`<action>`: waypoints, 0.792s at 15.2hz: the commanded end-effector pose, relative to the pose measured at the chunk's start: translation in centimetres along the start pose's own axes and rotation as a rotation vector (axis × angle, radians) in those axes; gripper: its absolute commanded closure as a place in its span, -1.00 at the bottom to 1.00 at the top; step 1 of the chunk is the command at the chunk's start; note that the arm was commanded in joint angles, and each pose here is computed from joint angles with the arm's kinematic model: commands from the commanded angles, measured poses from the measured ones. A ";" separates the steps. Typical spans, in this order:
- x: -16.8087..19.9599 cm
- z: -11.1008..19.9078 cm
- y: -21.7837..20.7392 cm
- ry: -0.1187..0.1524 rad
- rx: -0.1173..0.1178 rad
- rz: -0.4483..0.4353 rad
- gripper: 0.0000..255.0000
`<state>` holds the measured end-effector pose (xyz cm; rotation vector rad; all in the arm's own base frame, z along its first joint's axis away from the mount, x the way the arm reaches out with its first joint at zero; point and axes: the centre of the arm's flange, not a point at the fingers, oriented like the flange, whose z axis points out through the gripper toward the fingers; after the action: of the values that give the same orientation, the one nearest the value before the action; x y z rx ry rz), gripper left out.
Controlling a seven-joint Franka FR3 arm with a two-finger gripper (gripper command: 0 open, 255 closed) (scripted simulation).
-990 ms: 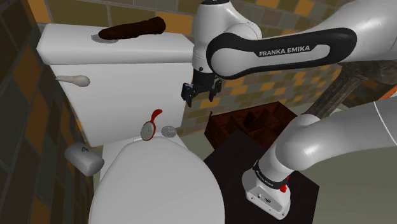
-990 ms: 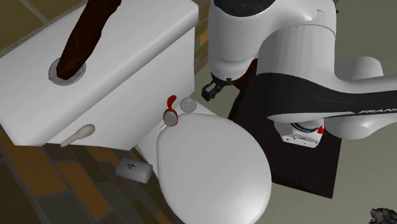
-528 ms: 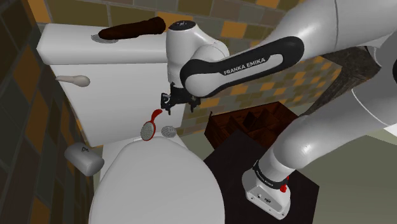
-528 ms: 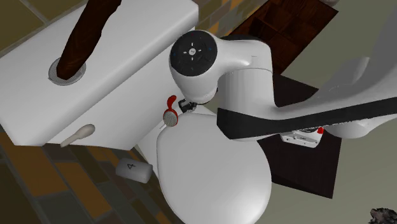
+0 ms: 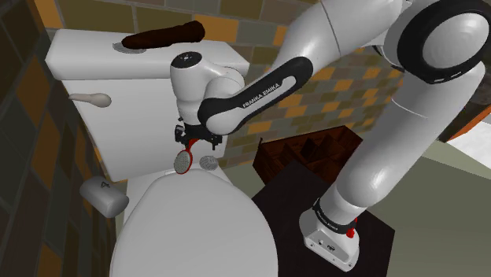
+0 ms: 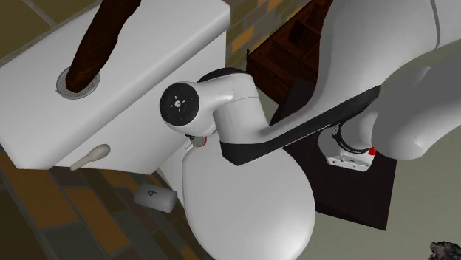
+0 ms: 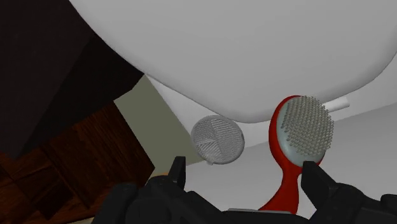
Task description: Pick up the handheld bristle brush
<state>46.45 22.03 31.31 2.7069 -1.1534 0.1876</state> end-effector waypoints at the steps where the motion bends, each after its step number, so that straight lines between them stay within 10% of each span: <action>1: 0.4 1.5 -2.4 0.012 -0.003 0.060 -1.00; 12: 1.0 8.1 -7.3 0.032 -0.011 0.178 -1.00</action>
<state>51.53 26.20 23.79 2.5954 -1.3395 0.2490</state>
